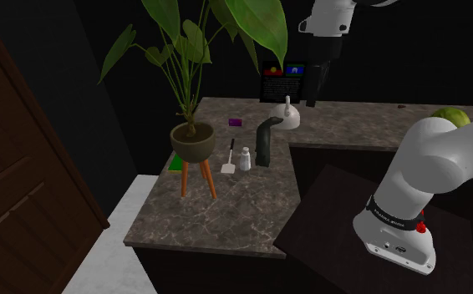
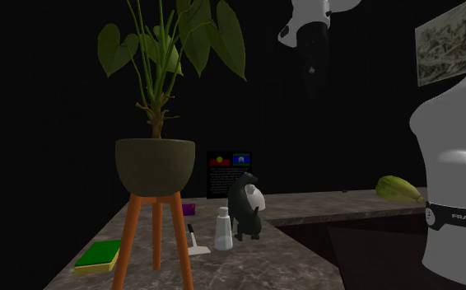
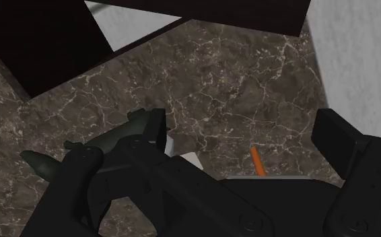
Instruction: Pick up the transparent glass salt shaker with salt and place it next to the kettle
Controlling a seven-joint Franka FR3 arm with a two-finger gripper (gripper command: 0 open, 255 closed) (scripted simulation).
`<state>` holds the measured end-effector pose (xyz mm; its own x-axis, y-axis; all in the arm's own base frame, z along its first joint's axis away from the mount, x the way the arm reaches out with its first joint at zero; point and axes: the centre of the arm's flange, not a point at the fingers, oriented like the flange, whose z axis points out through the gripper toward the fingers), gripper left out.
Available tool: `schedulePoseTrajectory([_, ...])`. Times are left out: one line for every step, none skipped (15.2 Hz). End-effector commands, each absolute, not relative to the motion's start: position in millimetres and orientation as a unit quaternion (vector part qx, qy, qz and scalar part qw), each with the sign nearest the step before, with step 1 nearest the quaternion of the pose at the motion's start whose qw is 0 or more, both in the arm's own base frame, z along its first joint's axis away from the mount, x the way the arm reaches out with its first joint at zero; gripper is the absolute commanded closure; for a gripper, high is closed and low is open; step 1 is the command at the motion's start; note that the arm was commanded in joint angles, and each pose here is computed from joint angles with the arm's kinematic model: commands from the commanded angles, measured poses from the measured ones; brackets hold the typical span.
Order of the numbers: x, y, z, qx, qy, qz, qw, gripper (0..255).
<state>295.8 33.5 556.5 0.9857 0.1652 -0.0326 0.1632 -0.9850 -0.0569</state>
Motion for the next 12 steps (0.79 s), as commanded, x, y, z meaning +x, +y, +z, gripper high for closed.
schedulePoseTrajectory([295.8,33.5,556.5,-0.996,-0.082,0.019,0.027,0])
schedulePoseTrajectory([301.0,32.5,545.2,-0.996,-0.083,0.014,0.026,0])
schedulePoseTrajectory([306.4,31.4,534.0,-0.996,-0.083,0.01,0.025,0])
schedulePoseTrajectory([311.9,30.4,522.8,-0.996,-0.084,0.006,0.024,0])
schedulePoseTrajectory([317.5,29.3,511.7,-0.996,-0.084,0.001,0.023,0])
schedulePoseTrajectory([323.2,28.2,500.6,-0.996,-0.085,-0.003,0.022,0])
schedulePoseTrajectory([329.0,27.1,489.6,-0.996,-0.085,-0.007,0.021,0])
schedulePoseTrajectory([334.9,26.0,478.6,-0.996,-0.085,-0.012,0.02,0])
schedulePoseTrajectory([340.9,24.9,467.7,-0.996,-0.086,-0.016,0.019,0])
schedulePoseTrajectory([346.9,23.8,456.8,-0.996,-0.086,-0.02,0.018,0])
schedulePoseTrajectory([353.1,22.7,446.0,-0.996,-0.087,-0.025,0.017,0])
schedulePoseTrajectory([359.4,21.5,435.3,-0.996,-0.087,-0.029,0.016,0])
